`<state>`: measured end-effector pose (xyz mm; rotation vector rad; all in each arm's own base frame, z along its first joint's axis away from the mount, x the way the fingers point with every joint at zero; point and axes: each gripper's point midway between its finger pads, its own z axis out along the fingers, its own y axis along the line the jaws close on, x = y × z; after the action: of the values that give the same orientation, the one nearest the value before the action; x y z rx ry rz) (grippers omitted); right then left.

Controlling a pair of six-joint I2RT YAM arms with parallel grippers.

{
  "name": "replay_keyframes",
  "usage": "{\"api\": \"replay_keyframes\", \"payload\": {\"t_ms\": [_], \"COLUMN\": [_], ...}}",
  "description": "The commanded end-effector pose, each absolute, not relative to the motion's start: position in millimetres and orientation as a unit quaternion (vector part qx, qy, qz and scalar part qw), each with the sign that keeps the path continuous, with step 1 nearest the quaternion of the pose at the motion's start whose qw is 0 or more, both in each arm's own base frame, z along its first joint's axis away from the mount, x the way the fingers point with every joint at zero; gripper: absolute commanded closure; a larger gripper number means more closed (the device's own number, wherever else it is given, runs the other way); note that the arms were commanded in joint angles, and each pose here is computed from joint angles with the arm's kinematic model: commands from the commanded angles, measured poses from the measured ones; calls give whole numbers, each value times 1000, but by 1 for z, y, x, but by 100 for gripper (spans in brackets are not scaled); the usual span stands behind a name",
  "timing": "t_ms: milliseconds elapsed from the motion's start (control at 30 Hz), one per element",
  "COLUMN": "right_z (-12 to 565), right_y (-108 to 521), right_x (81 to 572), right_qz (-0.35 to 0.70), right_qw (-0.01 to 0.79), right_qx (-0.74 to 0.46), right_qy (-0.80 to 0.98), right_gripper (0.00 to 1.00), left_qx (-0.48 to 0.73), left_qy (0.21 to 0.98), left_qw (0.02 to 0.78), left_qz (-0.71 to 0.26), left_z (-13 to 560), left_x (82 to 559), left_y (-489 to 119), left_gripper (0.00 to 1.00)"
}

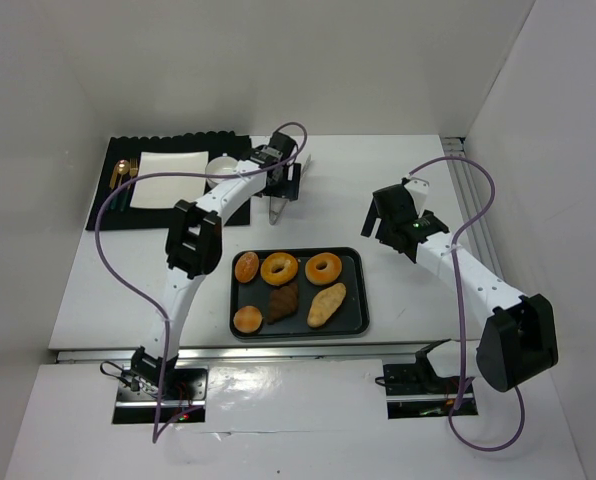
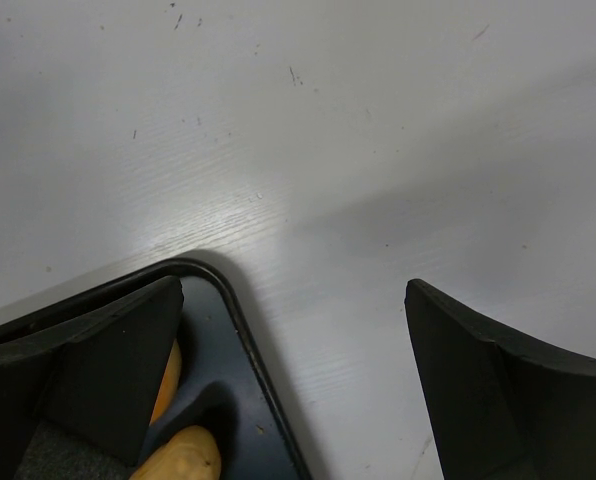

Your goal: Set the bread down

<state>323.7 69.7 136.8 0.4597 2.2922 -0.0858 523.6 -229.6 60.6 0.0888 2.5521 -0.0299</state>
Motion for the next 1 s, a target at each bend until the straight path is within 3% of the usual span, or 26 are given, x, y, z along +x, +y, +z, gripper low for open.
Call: {"api": "replay_keyframes", "payload": {"t_ms": [0,500,633,667,767,800,900,967], "right_z": [156,141,136,133,133,137,140,143], "right_y": [70,72,72,72,71,72,72,72], "right_x": [335,329,329,329,332,334,333,333], "right_qz": [-29,-23,-25,-28,-32,-30,-27,-24], "right_qw": [418,404,401,397,398,401,405,410], "right_qx": [184,191,190,189,191,191,192,193], "right_qy": [889,894,896,898,897,895,893,891], "right_gripper": [1,1,1,1,1,1,1,1], "left_qx": [43,20,21,21,24,21,27,31], "left_qy": [948,931,933,933,930,923,909,888], "left_qw": [314,363,358,359,364,381,411,452], "left_qz": [-25,-31,-29,-30,-34,-42,-60,-80], "left_z": [62,42,38,42,58,85,132,195], "left_x": [541,586,584,583,577,577,571,563], "left_y": [-240,-255,-254,-254,-257,-257,-262,-259], "left_gripper": [1,1,15,25,40,46,49,52]}}
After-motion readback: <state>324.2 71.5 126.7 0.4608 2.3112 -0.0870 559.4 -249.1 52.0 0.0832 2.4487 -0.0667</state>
